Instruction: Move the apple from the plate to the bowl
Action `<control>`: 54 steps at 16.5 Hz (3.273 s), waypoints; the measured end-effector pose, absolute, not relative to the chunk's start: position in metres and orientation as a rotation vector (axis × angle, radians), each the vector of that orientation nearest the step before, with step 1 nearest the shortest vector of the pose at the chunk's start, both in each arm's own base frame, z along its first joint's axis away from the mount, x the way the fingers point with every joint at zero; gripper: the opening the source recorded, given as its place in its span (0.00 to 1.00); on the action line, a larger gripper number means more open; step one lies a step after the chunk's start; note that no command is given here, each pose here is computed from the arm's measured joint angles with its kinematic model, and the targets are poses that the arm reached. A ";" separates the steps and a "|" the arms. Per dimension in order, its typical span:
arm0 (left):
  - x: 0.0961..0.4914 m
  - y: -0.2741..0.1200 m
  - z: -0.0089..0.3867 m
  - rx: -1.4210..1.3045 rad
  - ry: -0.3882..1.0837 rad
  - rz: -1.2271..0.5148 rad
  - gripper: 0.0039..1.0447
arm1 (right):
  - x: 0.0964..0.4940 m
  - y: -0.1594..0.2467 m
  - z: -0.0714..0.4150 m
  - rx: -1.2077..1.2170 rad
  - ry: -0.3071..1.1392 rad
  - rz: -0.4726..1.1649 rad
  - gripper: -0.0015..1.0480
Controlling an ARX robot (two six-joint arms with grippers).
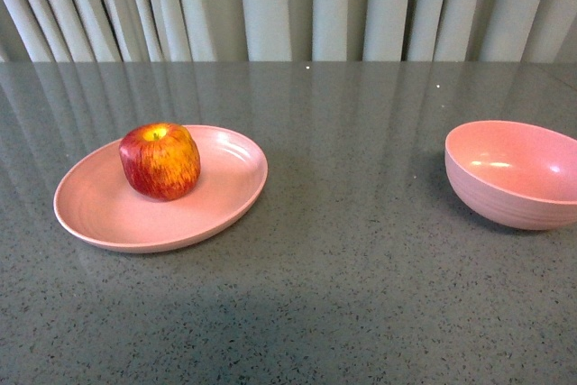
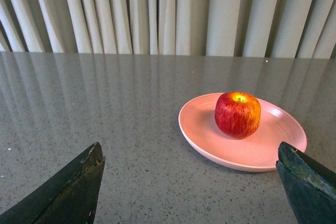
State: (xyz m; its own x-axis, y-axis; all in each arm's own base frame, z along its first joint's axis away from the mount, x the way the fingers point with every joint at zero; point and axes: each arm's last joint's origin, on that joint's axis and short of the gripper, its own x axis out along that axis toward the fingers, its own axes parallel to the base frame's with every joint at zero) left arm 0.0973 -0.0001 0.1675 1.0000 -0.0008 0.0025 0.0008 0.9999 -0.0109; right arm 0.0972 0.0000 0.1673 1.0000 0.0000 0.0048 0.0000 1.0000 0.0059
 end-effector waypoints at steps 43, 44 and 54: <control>0.097 0.000 0.167 -0.011 -0.002 -0.001 0.94 | 0.355 -0.001 0.159 0.112 0.784 -0.002 0.19; 0.097 0.000 0.167 -0.011 -0.002 -0.001 0.94 | 0.355 -0.001 0.160 0.133 0.783 0.006 0.09; 0.097 0.000 0.167 -0.011 -0.002 -0.001 0.94 | 0.350 0.050 0.224 0.139 0.657 0.168 0.03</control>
